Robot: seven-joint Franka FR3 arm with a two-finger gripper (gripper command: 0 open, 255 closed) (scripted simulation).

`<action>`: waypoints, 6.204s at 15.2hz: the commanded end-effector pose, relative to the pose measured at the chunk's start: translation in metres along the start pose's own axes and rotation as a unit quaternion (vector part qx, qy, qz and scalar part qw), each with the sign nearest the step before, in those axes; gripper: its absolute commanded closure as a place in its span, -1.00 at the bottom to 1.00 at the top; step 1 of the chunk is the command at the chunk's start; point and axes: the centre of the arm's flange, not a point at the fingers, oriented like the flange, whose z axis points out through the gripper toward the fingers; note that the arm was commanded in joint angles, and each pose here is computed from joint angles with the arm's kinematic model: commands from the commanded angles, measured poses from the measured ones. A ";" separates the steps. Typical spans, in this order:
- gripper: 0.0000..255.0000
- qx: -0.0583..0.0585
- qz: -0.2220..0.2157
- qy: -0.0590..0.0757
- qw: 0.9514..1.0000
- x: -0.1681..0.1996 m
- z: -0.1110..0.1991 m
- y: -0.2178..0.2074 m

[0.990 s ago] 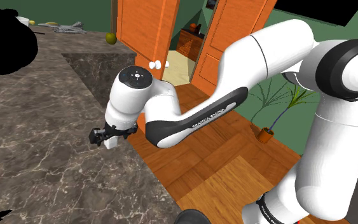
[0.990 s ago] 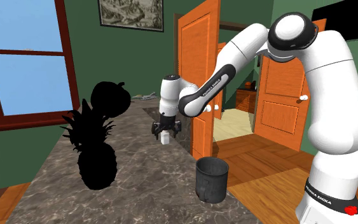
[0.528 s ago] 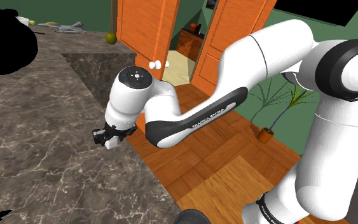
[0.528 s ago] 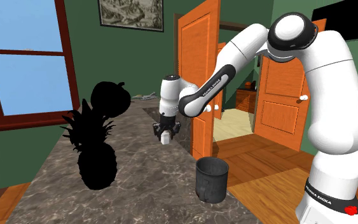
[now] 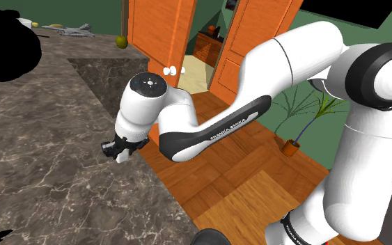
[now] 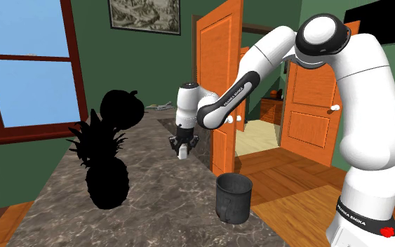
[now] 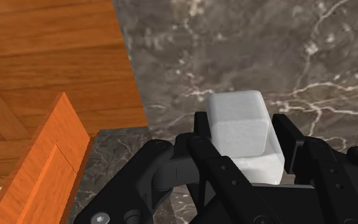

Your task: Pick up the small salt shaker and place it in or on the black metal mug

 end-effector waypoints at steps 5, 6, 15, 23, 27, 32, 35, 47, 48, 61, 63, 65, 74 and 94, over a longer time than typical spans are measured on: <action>1.00 0.000 0.000 0.000 1.000 0.007 -0.020 -0.001; 1.00 0.000 0.000 0.000 1.000 0.009 -0.025 -0.001; 1.00 0.000 0.000 0.000 1.000 0.025 -0.069 -0.002; 1.00 0.000 0.000 0.000 1.000 0.040 -0.109 -0.003; 1.00 0.000 0.000 0.000 1.000 0.047 -0.129 -0.003; 1.00 0.000 0.000 0.000 1.000 0.056 -0.154 -0.004; 1.00 0.000 0.000 0.000 1.000 0.046 -0.165 -0.003; 1.00 0.000 0.000 0.000 1.000 -0.103 -0.217 0.015; 1.00 0.000 0.000 0.000 1.000 -0.115 -0.221 0.017; 1.00 0.000 0.000 0.000 1.000 -0.276 -0.277 0.036; 1.00 0.000 0.000 0.000 1.000 -0.301 -0.285 0.039; 1.00 0.000 0.000 0.000 1.000 -0.331 -0.296 0.043; 1.00 0.000 0.000 0.000 1.000 -0.348 -0.251 0.044; -1.00 0.000 0.000 0.000 1.000 -0.353 -0.277 0.044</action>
